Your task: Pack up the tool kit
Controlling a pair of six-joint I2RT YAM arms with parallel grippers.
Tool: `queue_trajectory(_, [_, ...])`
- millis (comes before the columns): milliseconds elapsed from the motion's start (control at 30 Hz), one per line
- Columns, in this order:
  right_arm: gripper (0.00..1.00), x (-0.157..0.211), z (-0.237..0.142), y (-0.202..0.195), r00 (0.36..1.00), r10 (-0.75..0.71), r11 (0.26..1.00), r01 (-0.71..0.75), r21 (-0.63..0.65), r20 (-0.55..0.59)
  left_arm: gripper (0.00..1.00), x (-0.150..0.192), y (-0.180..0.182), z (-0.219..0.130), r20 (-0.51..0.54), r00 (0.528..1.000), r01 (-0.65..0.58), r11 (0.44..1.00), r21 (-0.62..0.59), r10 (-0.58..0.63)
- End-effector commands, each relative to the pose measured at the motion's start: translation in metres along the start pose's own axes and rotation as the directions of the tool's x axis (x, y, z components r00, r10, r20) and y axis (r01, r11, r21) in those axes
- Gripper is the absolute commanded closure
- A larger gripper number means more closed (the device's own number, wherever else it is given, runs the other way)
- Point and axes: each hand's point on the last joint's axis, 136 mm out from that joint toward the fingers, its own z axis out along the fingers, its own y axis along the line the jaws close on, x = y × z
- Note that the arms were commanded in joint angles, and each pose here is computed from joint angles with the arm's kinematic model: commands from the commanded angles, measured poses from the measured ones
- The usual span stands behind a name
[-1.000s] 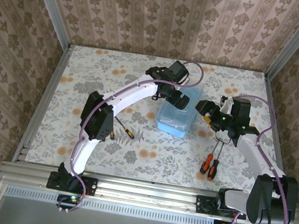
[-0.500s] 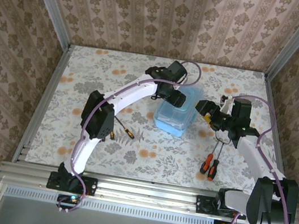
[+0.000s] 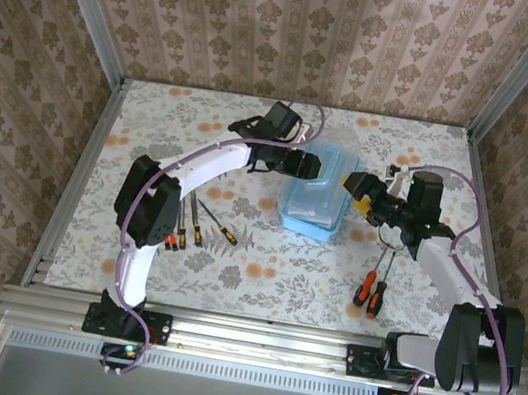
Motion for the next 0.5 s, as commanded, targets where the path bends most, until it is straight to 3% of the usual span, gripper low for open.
queue_trajectory(0, [0.05,-0.004,0.002,0.013,1.000,-0.008,0.998,0.006,-0.069,-0.016,0.46,-0.009,-0.028,-0.008,0.040,0.997,0.055,0.983,0.176,-0.063])
queue_trajectory(333, [0.05,-0.007,0.015,0.034,0.999,-0.003,0.982,-0.007,-0.190,-0.052,0.47,-0.009,-0.028,-0.009,0.064,0.994,0.073,0.967,0.243,-0.091])
queue_trajectory(467, [0.06,-0.005,0.017,0.050,0.998,-0.031,0.976,0.018,-0.215,-0.059,0.39,-0.007,-0.026,-0.008,0.060,0.994,0.072,0.970,0.234,-0.088])
